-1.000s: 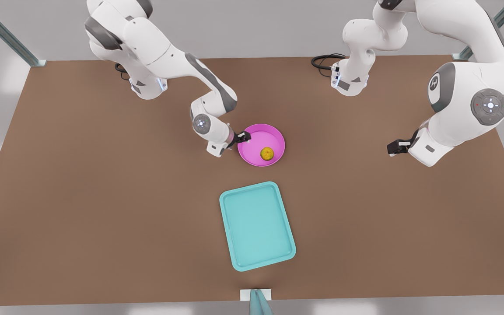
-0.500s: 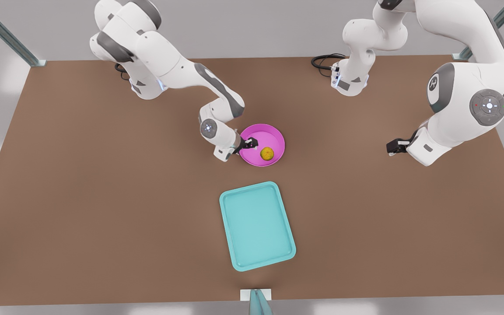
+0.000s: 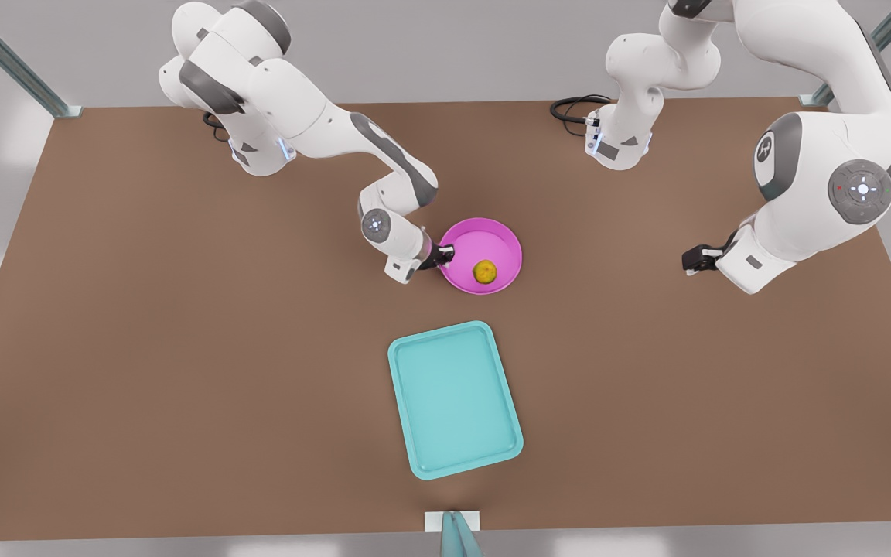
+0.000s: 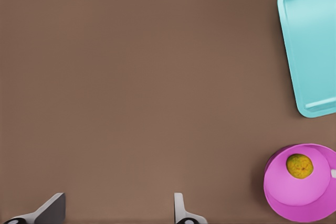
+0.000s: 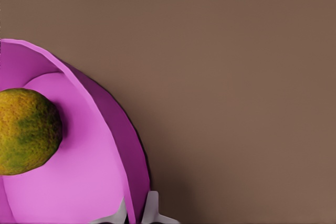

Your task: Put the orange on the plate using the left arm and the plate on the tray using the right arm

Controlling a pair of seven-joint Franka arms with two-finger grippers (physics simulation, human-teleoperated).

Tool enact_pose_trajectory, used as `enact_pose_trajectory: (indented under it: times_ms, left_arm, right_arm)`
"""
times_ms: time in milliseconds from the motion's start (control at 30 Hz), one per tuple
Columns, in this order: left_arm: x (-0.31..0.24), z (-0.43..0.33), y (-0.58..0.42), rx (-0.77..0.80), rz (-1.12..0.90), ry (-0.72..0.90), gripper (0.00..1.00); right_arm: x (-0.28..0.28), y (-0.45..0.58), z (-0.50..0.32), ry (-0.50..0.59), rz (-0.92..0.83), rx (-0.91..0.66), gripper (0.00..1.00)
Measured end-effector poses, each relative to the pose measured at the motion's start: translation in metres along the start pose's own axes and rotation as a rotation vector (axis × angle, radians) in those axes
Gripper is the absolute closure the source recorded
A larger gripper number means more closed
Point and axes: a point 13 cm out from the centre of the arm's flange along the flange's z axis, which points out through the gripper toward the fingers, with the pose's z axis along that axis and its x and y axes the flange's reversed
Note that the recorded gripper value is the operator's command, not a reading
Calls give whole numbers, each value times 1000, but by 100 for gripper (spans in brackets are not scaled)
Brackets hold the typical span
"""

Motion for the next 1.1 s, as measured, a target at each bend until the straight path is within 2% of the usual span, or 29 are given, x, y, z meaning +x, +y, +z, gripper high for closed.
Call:
enact_pose_trajectory:
  times_ms: [167, 300, 433, 600, 867, 1100]
  left_arm:
    - [1, -1, 0, 0, 4, 0, 0]
    - [0, 0, 0, 0, 7, 1, 0]
    - [1, 0, 0, 0, 9, 2, 0]
    - [1, 0, 0, -1, 11, 2, 0]
    - [0, -1, 0, -1, 12, 0, 0]
    - [0, 0, 0, -1, 12, 2, 0]
  right_arm:
    - [-7, 7, -13, -18, -6, -10, 79]
    - [-37, 16, -38, -69, 5, -41, 79]
    - [-107, 0, -100, -159, 80, -94, 79]
    - [-198, -73, -160, -236, 220, -144, 79]
    - [-268, -111, -145, -260, 284, -201, 79]
    - [-279, -107, -129, -253, 272, -212, 79]
